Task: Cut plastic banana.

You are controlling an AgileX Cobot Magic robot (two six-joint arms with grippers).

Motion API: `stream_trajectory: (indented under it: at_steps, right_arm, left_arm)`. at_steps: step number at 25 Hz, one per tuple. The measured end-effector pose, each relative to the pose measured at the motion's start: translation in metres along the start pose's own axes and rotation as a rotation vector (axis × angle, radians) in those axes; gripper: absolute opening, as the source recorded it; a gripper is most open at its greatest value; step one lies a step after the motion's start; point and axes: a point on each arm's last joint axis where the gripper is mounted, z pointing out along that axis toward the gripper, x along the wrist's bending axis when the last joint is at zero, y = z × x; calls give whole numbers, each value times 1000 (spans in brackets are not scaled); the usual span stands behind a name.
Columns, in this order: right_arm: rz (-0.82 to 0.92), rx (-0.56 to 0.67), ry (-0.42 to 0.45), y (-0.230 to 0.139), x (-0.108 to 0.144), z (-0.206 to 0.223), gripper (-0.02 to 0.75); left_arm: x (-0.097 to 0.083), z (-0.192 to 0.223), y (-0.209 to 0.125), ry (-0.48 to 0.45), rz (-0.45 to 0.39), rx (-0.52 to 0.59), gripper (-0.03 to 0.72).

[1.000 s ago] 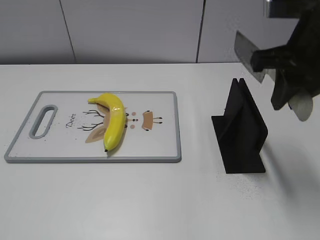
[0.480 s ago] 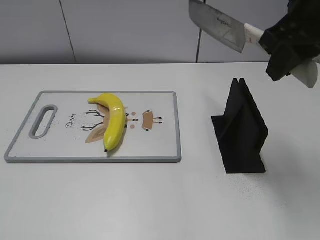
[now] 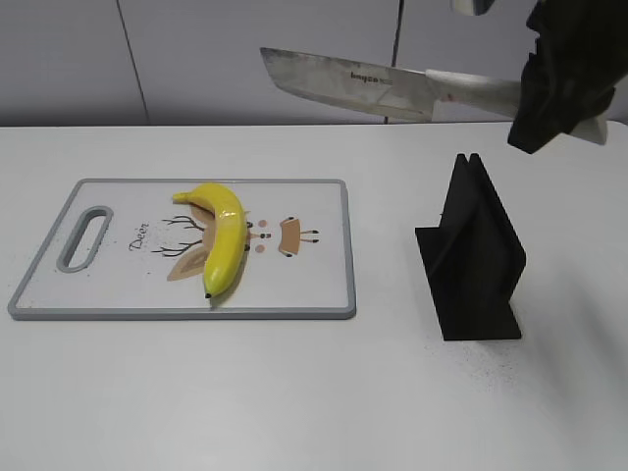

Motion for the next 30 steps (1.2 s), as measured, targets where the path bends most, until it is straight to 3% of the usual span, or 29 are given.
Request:
stream_trajectory:
  at_steps: [4,12,19,24,30]
  right_arm:
    - [-50,-56,35,23,-9,6,160]
    - [-99,-82,46,53,-26,28,160]
    - [-182,-112,71,72,-36,48,160]
    - [-287,-119,107,79,-35,66,160]
    - [-395,-111,141,84,-29,83,160]
  left_arm:
    - [5,12,35,-15,85,18,590]
    - [5,57,116,-135,275,102,590]
    - [1,110,192,-305,470,152,590]
    - [-2,155,222,-465,659,222,590]
    - [-11,203,238,-563,748,200,590]
